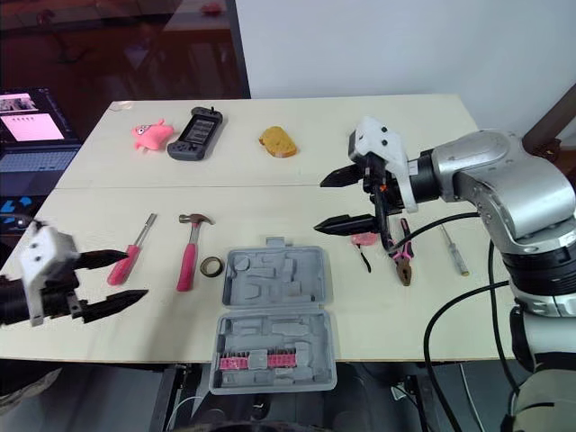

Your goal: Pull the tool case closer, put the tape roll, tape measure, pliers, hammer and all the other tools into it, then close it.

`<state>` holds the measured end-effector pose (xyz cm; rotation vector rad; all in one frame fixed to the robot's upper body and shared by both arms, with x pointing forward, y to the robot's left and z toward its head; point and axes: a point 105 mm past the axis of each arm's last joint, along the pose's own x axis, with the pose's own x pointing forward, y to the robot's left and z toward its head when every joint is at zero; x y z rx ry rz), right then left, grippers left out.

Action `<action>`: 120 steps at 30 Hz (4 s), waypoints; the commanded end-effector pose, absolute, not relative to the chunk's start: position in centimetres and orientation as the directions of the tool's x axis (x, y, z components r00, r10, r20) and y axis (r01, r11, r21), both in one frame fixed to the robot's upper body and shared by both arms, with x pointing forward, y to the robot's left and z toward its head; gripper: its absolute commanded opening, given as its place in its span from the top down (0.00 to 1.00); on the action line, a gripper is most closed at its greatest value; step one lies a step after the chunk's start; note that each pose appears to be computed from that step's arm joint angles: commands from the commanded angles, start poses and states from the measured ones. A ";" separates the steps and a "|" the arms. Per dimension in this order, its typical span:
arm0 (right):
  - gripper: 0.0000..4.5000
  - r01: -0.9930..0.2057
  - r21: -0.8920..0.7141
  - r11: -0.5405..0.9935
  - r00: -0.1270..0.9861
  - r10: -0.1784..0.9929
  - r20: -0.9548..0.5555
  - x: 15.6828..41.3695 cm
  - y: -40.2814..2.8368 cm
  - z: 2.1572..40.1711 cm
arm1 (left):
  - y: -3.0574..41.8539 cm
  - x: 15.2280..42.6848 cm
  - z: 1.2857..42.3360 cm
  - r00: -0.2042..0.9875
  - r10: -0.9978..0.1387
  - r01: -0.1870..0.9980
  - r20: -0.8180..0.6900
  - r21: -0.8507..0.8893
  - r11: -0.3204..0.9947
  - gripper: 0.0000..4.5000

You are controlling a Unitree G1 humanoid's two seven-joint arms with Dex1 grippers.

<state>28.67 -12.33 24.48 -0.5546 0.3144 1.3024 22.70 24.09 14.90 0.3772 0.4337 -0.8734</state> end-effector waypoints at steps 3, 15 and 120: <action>0.00 -0.969 -0.169 0.178 0.242 0.814 -0.529 27.2 -12.1 25.8 | 22.6 24.1 13.4 0.398 -0.655 0.911 -0.642 0.193 0.364 0.00; 0.00 -0.957 -0.097 0.273 0.283 0.814 -0.508 25.6 -11.3 23.8 | 19.8 28.9 10.8 0.124 -0.643 0.985 -0.756 0.171 -0.011 0.41; 0.00 -0.916 0.004 0.401 0.344 0.790 -0.508 24.3 -11.7 20.1 | 12.3 34.3 13.9 0.130 -0.655 0.933 -0.744 0.315 -0.172 0.46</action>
